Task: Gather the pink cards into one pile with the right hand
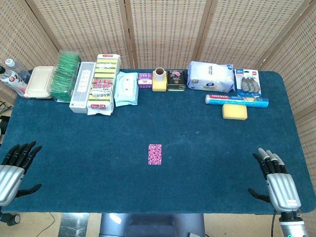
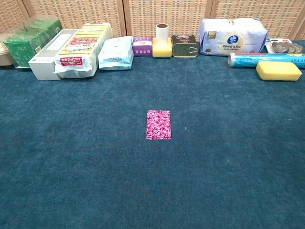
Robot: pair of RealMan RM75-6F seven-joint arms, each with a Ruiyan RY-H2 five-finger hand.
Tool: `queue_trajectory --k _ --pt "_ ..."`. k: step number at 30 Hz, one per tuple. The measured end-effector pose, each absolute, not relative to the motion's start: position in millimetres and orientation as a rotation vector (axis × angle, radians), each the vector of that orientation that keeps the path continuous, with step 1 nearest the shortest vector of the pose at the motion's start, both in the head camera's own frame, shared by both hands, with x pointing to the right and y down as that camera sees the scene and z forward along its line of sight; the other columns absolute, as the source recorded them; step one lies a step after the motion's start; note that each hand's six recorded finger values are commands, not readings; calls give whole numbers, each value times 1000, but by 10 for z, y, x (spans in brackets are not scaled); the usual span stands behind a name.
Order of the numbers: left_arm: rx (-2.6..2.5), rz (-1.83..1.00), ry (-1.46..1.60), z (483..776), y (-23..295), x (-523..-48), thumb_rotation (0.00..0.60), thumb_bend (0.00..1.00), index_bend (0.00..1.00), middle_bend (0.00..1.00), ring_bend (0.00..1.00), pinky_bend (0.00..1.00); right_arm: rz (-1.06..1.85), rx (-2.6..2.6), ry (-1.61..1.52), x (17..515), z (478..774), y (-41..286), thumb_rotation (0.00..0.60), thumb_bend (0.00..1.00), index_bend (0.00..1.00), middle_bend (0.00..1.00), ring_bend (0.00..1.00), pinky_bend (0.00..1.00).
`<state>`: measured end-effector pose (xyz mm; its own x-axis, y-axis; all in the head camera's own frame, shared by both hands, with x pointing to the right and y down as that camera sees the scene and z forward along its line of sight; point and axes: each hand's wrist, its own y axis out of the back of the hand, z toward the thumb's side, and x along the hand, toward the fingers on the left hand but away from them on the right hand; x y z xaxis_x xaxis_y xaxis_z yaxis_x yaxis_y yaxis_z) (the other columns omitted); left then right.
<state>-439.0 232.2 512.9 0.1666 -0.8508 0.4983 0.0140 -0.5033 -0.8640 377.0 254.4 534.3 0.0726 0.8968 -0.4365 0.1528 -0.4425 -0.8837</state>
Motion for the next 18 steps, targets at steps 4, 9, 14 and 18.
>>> queue_trajectory --k 4,9,14,18 --pt "-1683 -1451 799 5150 2325 -4392 600 57 0 0 0 3 1422 -1706 -1040 3743 5358 2552 600 0 105 76 0 0" --pt "-1688 -1448 809 5134 2318 -4394 600 58 0 0 0 3 1397 -1778 -1018 3618 5413 2547 600 0 113 94 0 0" --pt "-1700 -1435 805 5129 2320 -4372 600 57 0 0 0 3 1343 -1903 -915 3353 5547 2458 600 0 117 122 0 0" --pt "-1705 -1436 801 5138 2321 -4368 600 57 0 0 0 3 1291 -1986 -838 3125 5642 2358 600 0 118 143 0 0"
